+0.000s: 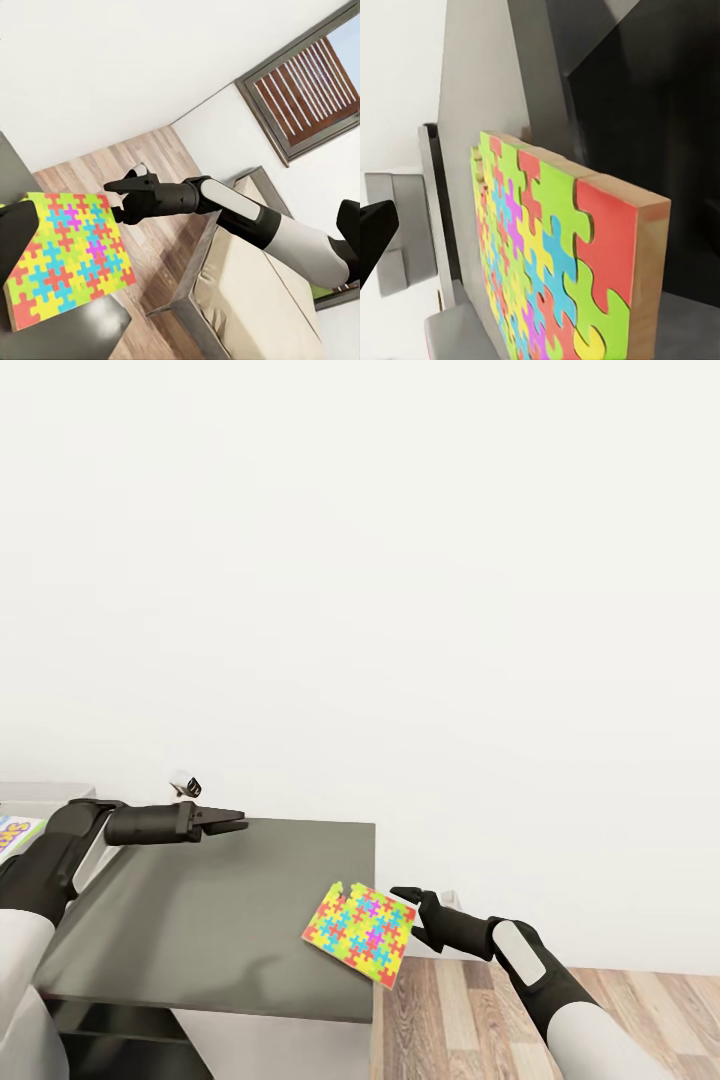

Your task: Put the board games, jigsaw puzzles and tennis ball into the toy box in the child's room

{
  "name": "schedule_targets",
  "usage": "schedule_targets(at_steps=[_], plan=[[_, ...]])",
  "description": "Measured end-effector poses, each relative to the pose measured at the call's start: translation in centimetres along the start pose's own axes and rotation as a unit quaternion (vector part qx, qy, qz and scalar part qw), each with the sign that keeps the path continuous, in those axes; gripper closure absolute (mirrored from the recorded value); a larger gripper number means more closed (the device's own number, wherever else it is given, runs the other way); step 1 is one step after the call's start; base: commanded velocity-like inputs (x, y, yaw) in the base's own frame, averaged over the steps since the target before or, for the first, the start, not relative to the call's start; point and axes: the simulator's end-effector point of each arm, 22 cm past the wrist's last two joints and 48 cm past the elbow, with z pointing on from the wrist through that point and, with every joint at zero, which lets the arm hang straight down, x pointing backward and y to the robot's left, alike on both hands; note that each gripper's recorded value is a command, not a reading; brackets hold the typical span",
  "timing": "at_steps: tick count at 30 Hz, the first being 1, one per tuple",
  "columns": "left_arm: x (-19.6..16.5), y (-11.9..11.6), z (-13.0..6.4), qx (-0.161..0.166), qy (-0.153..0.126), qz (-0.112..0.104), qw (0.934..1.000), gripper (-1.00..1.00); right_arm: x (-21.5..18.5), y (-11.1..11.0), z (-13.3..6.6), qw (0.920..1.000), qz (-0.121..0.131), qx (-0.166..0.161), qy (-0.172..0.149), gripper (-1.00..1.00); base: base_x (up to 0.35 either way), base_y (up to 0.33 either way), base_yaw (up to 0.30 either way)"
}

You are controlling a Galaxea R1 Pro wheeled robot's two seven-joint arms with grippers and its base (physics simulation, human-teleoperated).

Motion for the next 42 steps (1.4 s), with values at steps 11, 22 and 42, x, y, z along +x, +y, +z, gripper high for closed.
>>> schedule_targets(at_steps=[11, 22, 42], plan=[[0.0, 0.0, 0.0, 0.0, 0.0, 0.0, 1.0, -1.0, 0.0, 0.0, 0.0, 1.0, 0.0, 0.0, 0.0, -1.0, 0.0, 0.004, 0.0], [-0.1, 0.0, -0.1, 0.0, -0.001, -0.002, 1.0, -1.0, -0.1, 0.2, 0.0, 1.0, 0.002, -0.004, -0.001, 1.0, 0.0, 0.0, 0.0], [-1.7, -2.4, -0.3, 0.003, 0.0, -0.003, 1.0, -1.0, -0.5, 3.3, -1.3, 0.9999, -0.002, -0.014, -0.007, 1.0, 0.0, 0.0, 0.0]])
